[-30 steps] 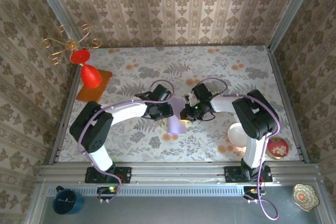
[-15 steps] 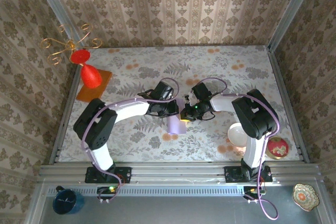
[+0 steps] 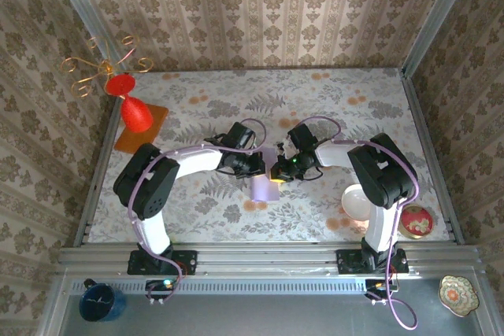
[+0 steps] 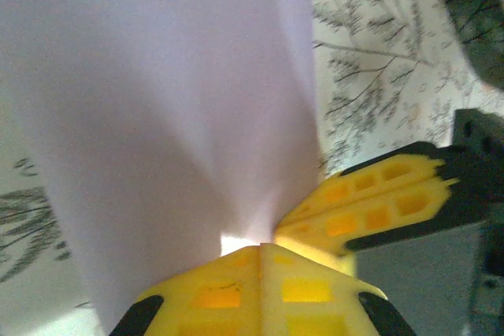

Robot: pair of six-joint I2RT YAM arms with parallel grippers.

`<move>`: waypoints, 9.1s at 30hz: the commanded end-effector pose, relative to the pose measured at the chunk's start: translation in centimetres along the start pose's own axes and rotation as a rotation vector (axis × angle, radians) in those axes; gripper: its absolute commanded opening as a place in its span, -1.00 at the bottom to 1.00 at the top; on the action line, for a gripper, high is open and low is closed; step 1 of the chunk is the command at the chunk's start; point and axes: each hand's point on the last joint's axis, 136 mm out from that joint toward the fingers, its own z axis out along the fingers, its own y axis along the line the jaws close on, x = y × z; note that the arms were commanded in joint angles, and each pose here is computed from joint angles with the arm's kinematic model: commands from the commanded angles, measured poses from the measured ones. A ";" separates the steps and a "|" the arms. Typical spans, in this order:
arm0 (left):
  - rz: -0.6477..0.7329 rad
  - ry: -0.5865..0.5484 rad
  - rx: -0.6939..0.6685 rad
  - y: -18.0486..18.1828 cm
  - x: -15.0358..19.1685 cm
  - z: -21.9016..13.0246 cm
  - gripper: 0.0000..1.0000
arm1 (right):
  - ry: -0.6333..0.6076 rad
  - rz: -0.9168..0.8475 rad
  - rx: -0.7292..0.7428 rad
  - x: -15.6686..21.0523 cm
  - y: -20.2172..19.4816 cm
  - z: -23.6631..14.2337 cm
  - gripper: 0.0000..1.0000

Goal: Fold a paper plane with a square sheet of paper (pick it up from the middle)
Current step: Hold the square sheet of paper at the center of the table, then first fold the square sheet of paper in half at the center of the table, then fold the triangle a second time at the center of the table.

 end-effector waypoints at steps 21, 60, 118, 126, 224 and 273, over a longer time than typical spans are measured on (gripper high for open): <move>0.079 -0.116 0.050 -0.1 -0.9 -5.5 -0.86 | 0.133 0.206 0.408 6.5 -11.0 1.1 -0.86; 0.058 -0.101 0.160 -1.8 -4.1 0.5 -0.87 | 0.126 0.202 0.435 7.0 -12.5 1.0 -0.87; 0.062 -0.288 -0.047 3.1 -11.8 -4.1 -0.88 | 0.120 0.249 0.496 7.6 -14.8 0.1 -0.88; 0.083 -0.180 0.045 -1.8 -4.9 -2.4 -0.88 | 0.125 0.250 0.493 7.7 -14.8 0.3 -0.88; -0.104 -0.265 -0.021 2.0 3.3 -8.0 -0.73 | -0.092 0.147 0.324 -0.9 -7.8 -1.1 -0.86; -0.157 -0.020 -0.002 4.4 -4.7 3.1 -0.19 | -0.198 0.312 0.047 4.0 -1.3 -4.6 -0.15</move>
